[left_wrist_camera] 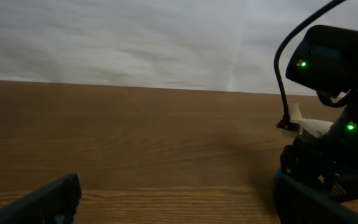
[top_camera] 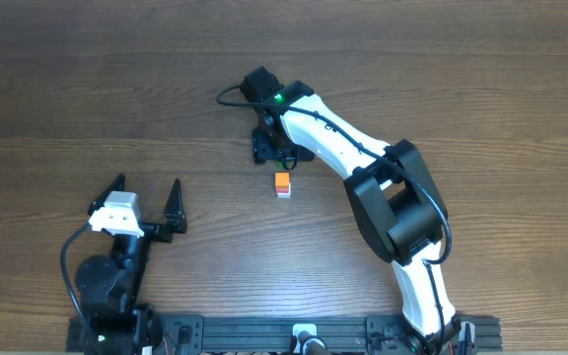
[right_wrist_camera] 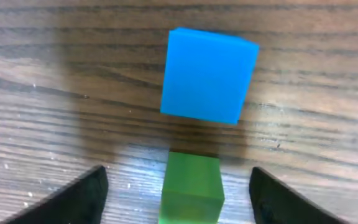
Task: Stack Cubes
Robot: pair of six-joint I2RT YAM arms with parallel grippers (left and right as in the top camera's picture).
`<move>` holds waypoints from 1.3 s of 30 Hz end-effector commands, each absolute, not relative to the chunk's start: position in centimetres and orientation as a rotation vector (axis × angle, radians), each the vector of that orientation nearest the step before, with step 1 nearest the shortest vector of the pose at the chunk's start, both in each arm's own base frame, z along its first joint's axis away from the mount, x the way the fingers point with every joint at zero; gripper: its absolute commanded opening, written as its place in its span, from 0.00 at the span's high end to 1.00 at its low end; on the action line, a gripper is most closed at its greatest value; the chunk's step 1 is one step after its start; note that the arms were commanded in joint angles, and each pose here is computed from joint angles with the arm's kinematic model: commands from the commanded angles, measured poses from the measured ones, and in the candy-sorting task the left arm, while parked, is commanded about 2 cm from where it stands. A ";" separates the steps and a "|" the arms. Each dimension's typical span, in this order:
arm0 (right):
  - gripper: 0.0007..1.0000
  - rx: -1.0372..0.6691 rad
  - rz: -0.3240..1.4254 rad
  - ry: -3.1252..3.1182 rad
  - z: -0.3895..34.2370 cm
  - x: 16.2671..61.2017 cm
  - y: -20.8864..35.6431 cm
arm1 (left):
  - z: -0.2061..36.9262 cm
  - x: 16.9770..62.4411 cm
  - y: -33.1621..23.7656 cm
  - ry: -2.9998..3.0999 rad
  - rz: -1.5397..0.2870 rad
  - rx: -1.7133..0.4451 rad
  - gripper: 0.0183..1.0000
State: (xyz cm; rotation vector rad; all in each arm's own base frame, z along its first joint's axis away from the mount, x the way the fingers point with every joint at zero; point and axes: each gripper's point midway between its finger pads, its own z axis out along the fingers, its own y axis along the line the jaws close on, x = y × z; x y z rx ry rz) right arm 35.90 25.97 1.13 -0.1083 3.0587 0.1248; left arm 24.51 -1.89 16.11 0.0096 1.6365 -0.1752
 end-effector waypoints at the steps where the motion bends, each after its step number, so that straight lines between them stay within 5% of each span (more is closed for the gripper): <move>1: 0.50 -0.092 0.107 3.071 0.3 35.9 25.6 | 15.9 24.5 -1.7 1.637 -0.177 -0.011 0.00; 9: 0.68 -0.081 0.106 3.074 0.3 35.8 25.6 | 15.9 24.5 -1.7 1.637 -0.177 -0.011 0.00; 27: 0.83 -0.080 0.105 3.074 0.5 35.8 25.6 | 15.9 24.5 -1.7 1.637 -0.177 -0.011 0.00; 39: 0.99 -0.073 0.133 2.934 8.1 36.4 24.8 | 15.9 24.5 -1.7 1.637 -0.177 -0.011 0.00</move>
